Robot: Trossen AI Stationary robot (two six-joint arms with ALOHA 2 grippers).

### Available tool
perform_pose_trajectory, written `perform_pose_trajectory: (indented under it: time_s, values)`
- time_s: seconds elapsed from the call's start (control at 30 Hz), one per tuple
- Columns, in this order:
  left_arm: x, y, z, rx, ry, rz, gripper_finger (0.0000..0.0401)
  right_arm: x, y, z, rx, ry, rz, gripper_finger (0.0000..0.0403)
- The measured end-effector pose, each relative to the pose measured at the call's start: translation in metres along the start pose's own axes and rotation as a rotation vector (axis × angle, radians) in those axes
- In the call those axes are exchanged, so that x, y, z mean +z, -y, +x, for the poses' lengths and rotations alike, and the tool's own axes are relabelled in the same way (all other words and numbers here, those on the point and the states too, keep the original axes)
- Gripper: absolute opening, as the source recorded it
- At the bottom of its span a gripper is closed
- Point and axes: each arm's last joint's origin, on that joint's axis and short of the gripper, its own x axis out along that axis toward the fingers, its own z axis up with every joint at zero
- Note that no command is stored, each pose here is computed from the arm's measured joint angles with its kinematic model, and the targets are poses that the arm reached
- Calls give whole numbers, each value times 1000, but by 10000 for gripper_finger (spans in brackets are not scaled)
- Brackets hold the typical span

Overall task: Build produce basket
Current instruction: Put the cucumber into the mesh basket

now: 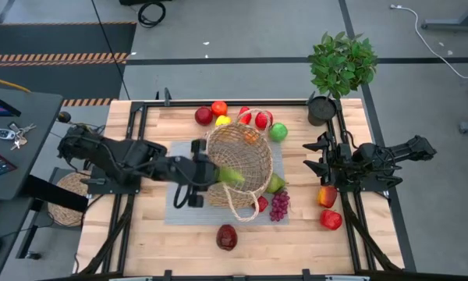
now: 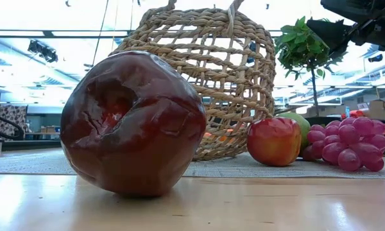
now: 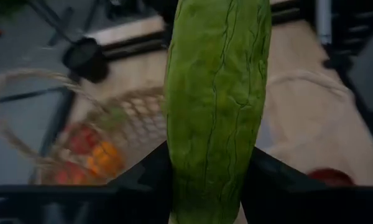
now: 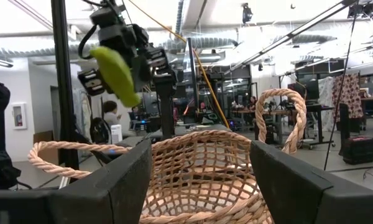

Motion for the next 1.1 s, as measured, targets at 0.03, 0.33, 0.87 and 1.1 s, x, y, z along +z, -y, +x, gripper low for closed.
perform_pose_trajectory:
  time_s: [0.03,0.33,0.87,1.1]
  values:
    - [1,-3,2,12,10,4,149,0,0,0,0,0,0,275]
    - [10,-25,10,83,79,112,146,0,0,0,0,0,0,275]
    - [6,-40,51,279,-67,480,148,0,0,0,0,0,0,275]
    - [2,-36,74,364,-168,649,146,0,0,0,0,0,0,275]
